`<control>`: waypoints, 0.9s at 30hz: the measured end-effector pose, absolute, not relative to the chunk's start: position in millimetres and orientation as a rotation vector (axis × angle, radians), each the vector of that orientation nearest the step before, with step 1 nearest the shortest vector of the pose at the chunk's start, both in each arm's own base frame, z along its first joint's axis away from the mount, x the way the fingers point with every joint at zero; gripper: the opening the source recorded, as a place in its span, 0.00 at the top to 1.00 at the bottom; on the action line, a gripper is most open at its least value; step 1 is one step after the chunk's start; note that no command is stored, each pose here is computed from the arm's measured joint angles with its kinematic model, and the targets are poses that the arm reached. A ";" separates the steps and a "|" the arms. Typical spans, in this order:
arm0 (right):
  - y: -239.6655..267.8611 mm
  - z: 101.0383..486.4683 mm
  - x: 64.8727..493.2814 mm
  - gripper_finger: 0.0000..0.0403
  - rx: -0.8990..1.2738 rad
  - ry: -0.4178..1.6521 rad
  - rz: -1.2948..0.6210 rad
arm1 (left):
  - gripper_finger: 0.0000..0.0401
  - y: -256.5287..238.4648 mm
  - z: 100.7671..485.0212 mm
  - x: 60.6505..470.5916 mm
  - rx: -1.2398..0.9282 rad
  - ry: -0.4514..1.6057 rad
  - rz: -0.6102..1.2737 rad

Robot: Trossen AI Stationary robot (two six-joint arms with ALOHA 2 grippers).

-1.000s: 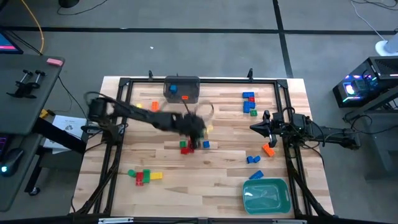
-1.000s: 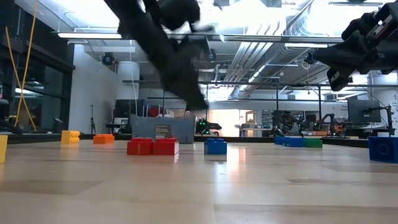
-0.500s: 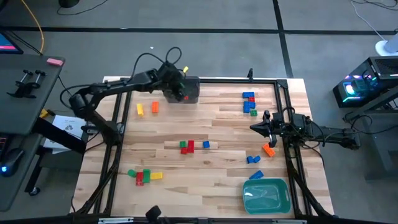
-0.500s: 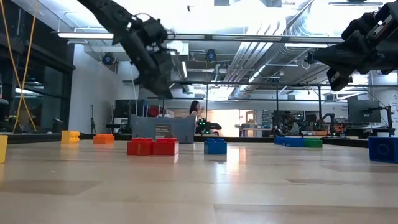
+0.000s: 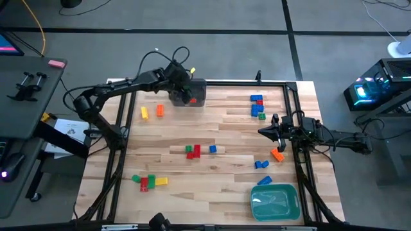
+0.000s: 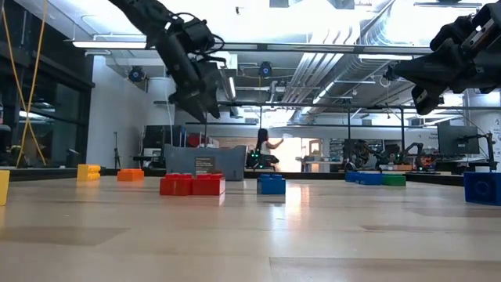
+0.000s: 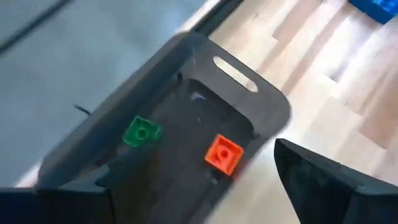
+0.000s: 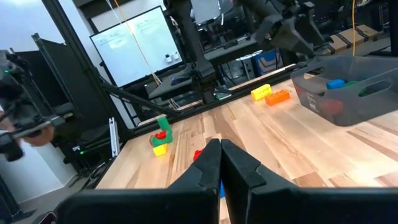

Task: Sort blocks by size
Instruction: Put the orange game piece into the green bin

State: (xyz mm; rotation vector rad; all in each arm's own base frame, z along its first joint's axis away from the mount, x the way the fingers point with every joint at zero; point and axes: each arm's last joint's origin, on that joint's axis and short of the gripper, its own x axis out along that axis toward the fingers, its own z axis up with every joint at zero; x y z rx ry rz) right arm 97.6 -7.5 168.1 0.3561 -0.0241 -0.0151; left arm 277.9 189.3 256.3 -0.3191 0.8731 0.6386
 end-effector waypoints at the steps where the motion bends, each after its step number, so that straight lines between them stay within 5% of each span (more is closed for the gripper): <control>1: -7.4 168.0 97.6 1.00 0.356 -0.024 -0.015 | 0.24 186.0 260.7 278.5 -0.349 0.885 0.634; 5: -7.5 168.0 97.6 1.00 0.356 -0.024 -0.015 | 0.23 155.4 269.6 277.0 -0.412 0.966 0.661; 11: -7.5 168.1 97.6 1.00 0.356 -0.024 -0.015 | 0.25 128.0 240.8 232.9 -0.440 1.218 0.970; 19: -7.5 167.9 97.6 1.00 0.356 -0.024 -0.015 | 0.26 144.2 200.6 181.7 -0.827 0.972 1.127; 27: -7.4 168.0 97.6 1.00 0.356 -0.024 -0.015 | 0.26 153.0 159.8 177.5 -0.940 1.006 1.245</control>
